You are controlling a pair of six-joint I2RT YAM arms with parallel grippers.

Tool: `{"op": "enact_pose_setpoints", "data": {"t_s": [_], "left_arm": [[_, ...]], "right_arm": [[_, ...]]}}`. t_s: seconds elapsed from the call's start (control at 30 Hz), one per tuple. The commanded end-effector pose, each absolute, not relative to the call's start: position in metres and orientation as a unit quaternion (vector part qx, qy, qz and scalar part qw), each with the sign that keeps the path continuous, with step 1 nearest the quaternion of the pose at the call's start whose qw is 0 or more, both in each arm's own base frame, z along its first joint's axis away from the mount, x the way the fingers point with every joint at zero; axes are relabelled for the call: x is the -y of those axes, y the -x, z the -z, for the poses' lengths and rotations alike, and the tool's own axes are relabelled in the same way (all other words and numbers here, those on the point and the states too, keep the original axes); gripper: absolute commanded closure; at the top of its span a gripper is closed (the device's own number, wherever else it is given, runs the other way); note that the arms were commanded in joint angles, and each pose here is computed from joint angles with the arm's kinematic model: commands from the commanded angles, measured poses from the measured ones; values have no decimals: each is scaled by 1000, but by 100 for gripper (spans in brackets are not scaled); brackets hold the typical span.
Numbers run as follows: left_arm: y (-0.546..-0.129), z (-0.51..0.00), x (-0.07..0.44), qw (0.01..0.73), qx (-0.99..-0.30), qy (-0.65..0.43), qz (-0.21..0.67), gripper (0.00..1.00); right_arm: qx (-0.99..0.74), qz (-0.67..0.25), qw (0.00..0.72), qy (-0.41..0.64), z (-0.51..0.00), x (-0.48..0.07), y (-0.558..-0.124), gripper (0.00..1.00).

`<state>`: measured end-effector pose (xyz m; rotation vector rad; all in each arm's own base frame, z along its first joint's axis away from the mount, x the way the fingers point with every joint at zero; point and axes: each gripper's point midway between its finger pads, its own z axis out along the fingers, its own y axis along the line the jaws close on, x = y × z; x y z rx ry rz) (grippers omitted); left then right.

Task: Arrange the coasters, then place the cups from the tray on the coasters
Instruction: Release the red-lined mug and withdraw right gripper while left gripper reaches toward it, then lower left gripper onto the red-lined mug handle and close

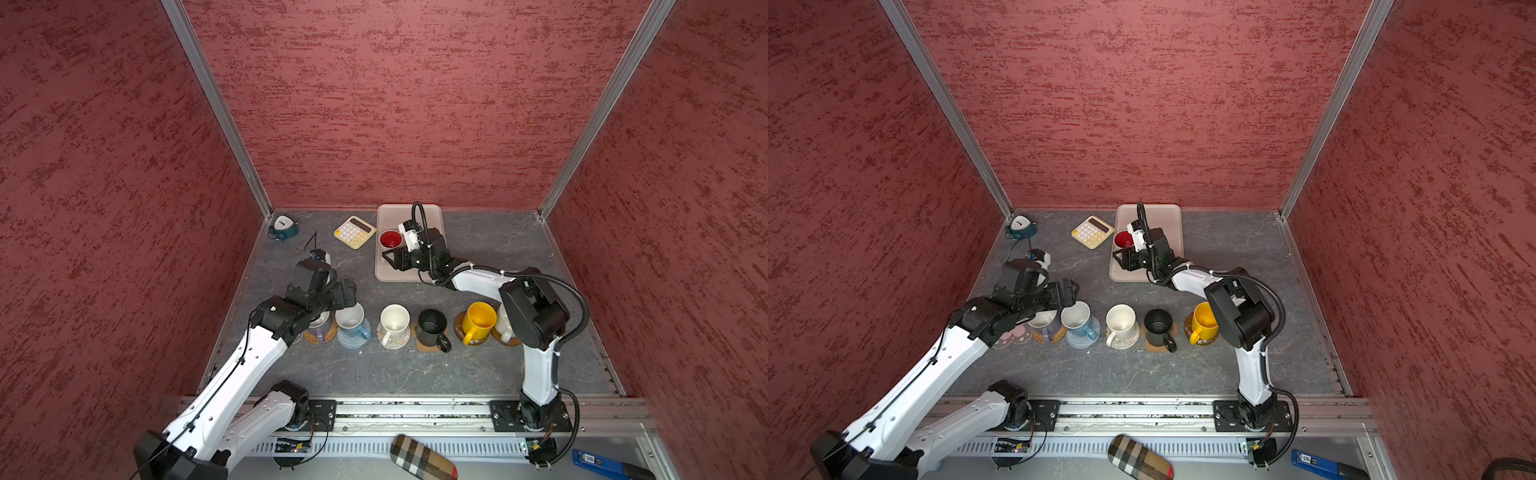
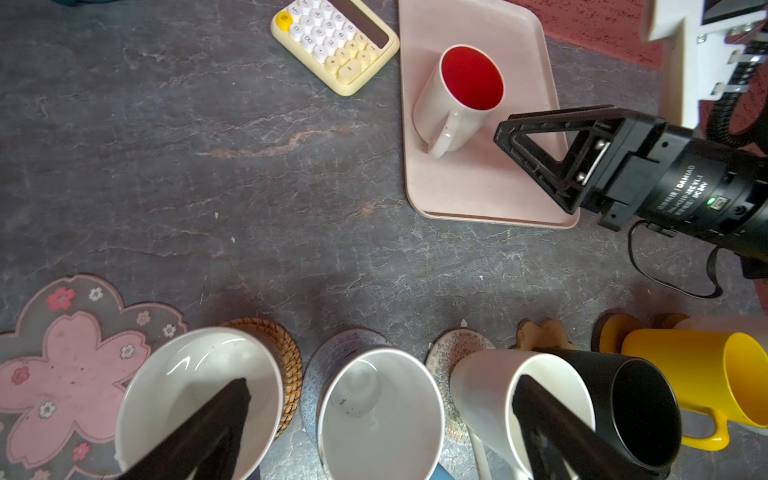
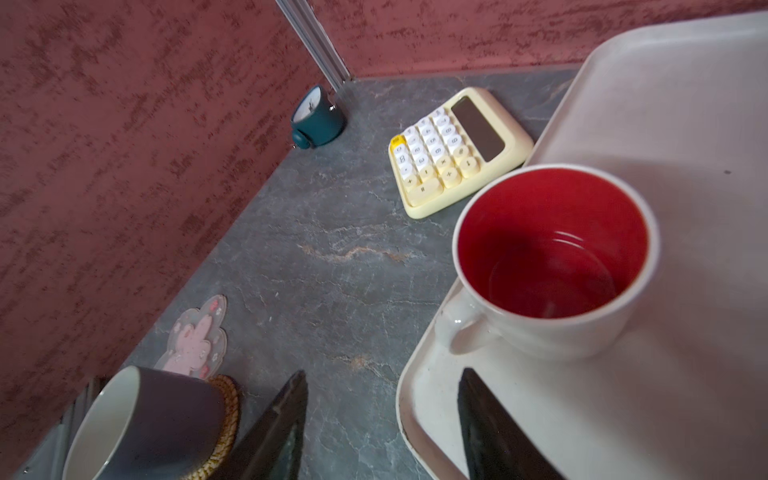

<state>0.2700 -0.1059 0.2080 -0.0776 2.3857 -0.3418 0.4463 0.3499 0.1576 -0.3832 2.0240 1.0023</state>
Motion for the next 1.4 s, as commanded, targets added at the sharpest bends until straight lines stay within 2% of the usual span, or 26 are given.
{"op": "enact_pose_setpoints", "data": {"t_s": [0.0, 0.23, 0.5, 0.63, 0.9, 1.37], "left_arm": [[-283, -218, 120, 361, -922, -10, 140, 0], [-313, -206, 139, 331, -934, -27, 132, 0], [-349, -192, 159, 303, -945, -44, 115, 1], [-367, -177, 170, 281, -953, -55, 100, 2], [-403, -147, 190, 256, -961, -61, 91, 7], [-450, -111, 207, 235, -967, -64, 79, 15]], "right_arm": [[-772, -431, 448, 133, -195, -324, -453, 31], [-755, -446, 474, 76, -220, -262, -453, 1], [-710, -489, 507, -26, -229, -190, -456, 1], [-705, -475, 524, -46, -223, -170, -460, 1], [-725, -405, 555, -49, -209, -153, -473, 1], [-712, -409, 569, -46, -222, -149, -472, 1]]}}
